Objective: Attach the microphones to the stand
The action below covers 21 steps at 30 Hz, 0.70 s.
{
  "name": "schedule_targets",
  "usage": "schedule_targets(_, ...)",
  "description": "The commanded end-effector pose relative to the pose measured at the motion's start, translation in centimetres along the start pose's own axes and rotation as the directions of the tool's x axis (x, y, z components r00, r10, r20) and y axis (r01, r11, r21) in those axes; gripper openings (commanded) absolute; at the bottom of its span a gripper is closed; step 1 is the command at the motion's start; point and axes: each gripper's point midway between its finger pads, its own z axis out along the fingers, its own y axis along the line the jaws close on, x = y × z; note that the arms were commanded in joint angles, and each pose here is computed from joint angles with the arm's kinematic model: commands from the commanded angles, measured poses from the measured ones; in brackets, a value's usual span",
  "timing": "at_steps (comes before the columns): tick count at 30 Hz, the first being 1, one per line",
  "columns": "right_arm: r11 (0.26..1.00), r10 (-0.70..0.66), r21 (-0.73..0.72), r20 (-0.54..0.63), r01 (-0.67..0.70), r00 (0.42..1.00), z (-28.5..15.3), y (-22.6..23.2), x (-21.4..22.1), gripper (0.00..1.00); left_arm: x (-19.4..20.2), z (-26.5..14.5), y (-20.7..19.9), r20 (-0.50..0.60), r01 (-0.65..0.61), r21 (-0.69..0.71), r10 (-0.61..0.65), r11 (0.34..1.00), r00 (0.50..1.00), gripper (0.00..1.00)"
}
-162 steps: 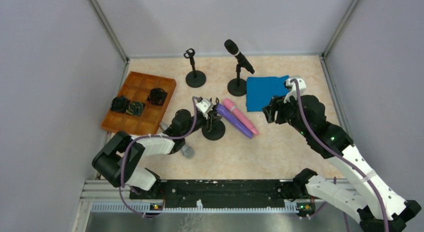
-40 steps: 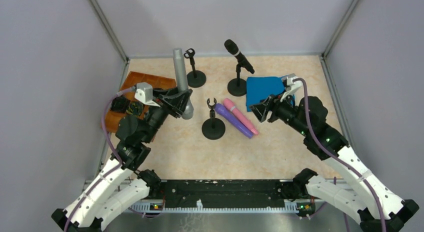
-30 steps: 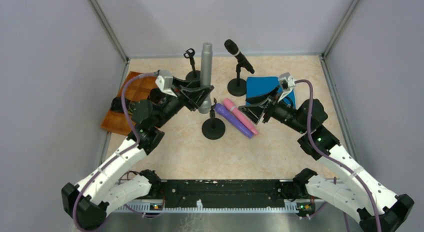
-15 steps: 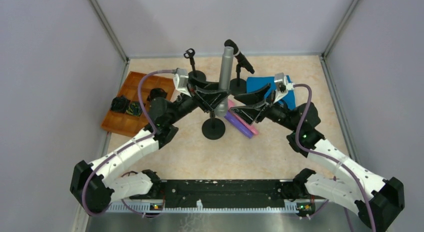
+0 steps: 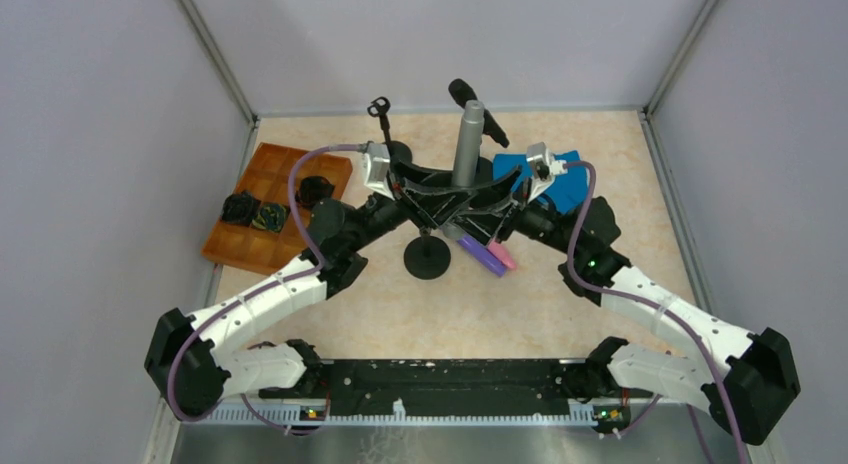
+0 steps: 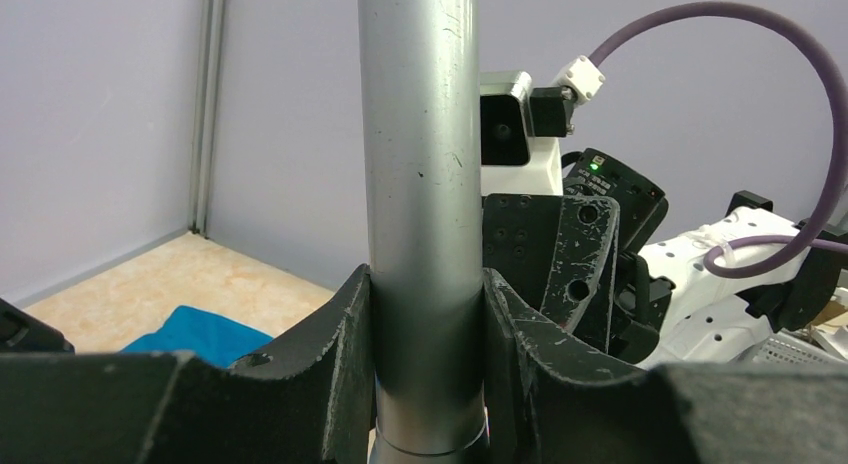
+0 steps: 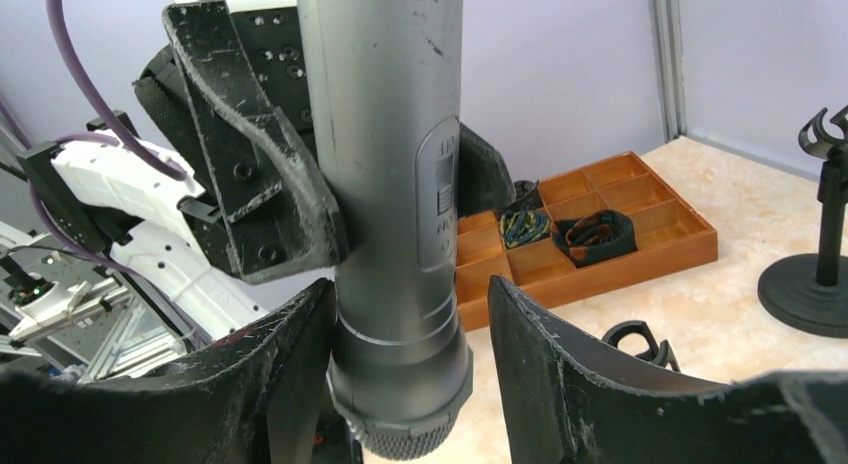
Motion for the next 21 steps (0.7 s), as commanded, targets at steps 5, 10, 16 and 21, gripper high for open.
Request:
schedule_targets(5,0.997,-0.054,-0.046,0.04,0.055,0.998,1.8,0.9,-2.5,0.5,-2.6,0.7,-2.2,0.101,-0.043,0.072,0.036,0.996,0.994,0.0)
schedule_targets(10,0.998,-0.047,-0.035,0.016,0.048,0.999,2.0,0.4,-1.8,0.27,-2.5,0.6,-2.1,0.102,-0.039,0.066,0.033,0.997,0.994,0.13)
schedule_targets(16,0.997,-0.071,0.015,-0.013,0.071,0.997,1.8,-0.5,-1.4,0.0,-1.9,0.4,-1.9,0.089,-0.03,0.062,0.024,0.998,0.996,0.37)
schedule_targets(21,0.987,-0.142,0.064,-0.08,0.147,0.987,1.1,-1.4,-0.9,0.0,-1.7,0.2,-1.6,0.075,-0.055,0.043,0.052,0.998,0.996,0.58)
